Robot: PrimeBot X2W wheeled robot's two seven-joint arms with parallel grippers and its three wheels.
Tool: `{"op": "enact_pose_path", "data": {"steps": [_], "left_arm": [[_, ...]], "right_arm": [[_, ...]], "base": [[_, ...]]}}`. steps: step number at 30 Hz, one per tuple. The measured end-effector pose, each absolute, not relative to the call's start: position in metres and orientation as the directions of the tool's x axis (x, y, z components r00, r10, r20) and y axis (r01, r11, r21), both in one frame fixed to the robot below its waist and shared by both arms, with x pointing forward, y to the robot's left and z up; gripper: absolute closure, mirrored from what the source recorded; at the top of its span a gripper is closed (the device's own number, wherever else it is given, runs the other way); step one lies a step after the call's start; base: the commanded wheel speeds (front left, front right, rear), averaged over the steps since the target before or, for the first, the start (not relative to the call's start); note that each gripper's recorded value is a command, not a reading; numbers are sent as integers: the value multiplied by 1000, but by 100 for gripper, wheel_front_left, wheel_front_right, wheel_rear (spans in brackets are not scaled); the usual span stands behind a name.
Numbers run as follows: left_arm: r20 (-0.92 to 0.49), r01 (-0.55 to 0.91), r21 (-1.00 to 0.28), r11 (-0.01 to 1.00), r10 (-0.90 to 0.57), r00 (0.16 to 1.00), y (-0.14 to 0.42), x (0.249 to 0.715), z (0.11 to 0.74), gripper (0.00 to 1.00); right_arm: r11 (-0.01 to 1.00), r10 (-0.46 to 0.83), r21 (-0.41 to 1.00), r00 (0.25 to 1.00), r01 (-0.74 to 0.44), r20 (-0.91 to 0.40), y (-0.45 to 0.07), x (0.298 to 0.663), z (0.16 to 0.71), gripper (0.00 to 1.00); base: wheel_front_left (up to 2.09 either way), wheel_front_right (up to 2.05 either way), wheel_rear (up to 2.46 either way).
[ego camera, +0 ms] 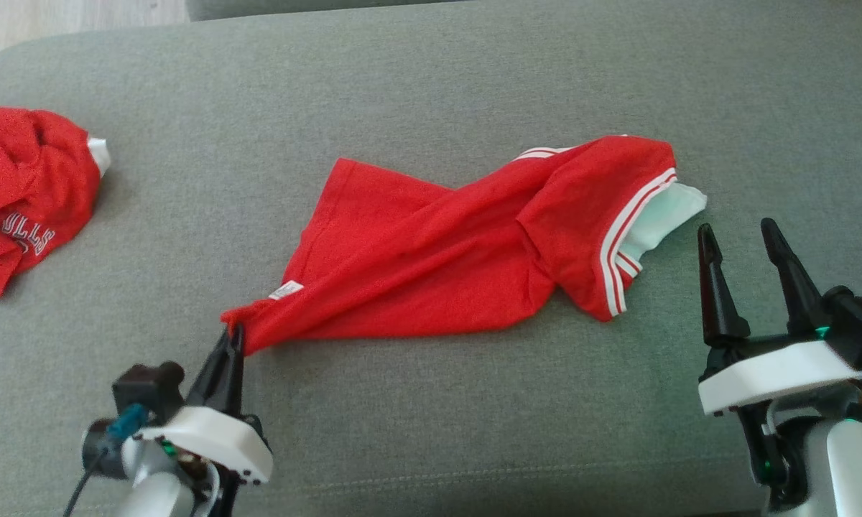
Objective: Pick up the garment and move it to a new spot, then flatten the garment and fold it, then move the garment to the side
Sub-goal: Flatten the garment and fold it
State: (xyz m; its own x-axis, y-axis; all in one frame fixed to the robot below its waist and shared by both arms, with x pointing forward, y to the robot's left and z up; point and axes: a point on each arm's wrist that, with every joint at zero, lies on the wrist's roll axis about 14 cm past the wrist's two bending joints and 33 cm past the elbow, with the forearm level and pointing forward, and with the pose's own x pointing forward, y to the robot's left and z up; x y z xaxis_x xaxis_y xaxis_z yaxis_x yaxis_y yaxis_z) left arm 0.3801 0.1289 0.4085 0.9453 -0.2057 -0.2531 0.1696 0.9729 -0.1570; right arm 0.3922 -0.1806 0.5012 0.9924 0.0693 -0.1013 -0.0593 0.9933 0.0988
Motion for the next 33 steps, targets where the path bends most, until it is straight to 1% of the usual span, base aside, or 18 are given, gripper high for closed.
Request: {"op": "enact_pose_path", "data": {"steps": [3, 4, 5, 6, 9, 13, 18, 19, 24, 27, 33], "left_arm": [[-289, 157, -180, 971, -205, 935, 127, 374, 397, 100], [-305, 155, -187, 970, -207, 929, 126, 371, 391, 87], [-319, 149, -196, 969, -207, 925, 126, 368, 387, 10], [-319, 145, -204, 968, -205, 925, 126, 368, 387, 0], [-303, 131, -209, 969, -192, 934, 129, 371, 392, 0], [-237, 123, -205, 971, -171, 956, 136, 380, 413, 0], [-101, 139, -144, 980, -155, 983, 146, 392, 457, 0], [-101, 139, -144, 980, -155, 983, 146, 392, 457, 0], [-4, 145, -93, 985, -146, 989, 155, 396, 497, 0], [19, 149, -83, 985, -148, 989, 155, 393, 512, 0], [-4, 140, -84, 987, -141, 990, 156, 383, 510, 0]], "right_arm": [[993, 76, 100, 992, -65, -103, -179, 394, 501, 0], [993, 77, 100, 992, -66, -104, -178, 394, 501, 0], [993, 78, 100, 991, -67, -109, -178, 394, 500, 0], [993, 79, 100, 991, -68, -108, -178, 394, 501, 0], [993, 78, 99, 992, -68, -100, -178, 393, 504, 0], [993, 76, 94, 993, -67, -89, -179, 390, 509, 0], [994, 82, 80, 994, -76, -75, -176, 386, 515, 0], [994, 82, 80, 994, -76, -75, -176, 386, 515, 0], [993, 89, 80, 993, -83, -72, -174, 380, 518, 0], [993, 91, 82, 992, -84, -85, -173, 374, 514, 0], [993, 94, 84, 991, -86, -93, -172, 371, 512, 0]], "base": [[0, 0, 0], [0, 0, 0], [0, 0, 0], [0, 0, 0], [0, 0, 0], [0, 0, 0], [0, 0, 0], [0, 0, 0], [0, 0, 0], [0, 0, 0], [0, 0, 0]]}}
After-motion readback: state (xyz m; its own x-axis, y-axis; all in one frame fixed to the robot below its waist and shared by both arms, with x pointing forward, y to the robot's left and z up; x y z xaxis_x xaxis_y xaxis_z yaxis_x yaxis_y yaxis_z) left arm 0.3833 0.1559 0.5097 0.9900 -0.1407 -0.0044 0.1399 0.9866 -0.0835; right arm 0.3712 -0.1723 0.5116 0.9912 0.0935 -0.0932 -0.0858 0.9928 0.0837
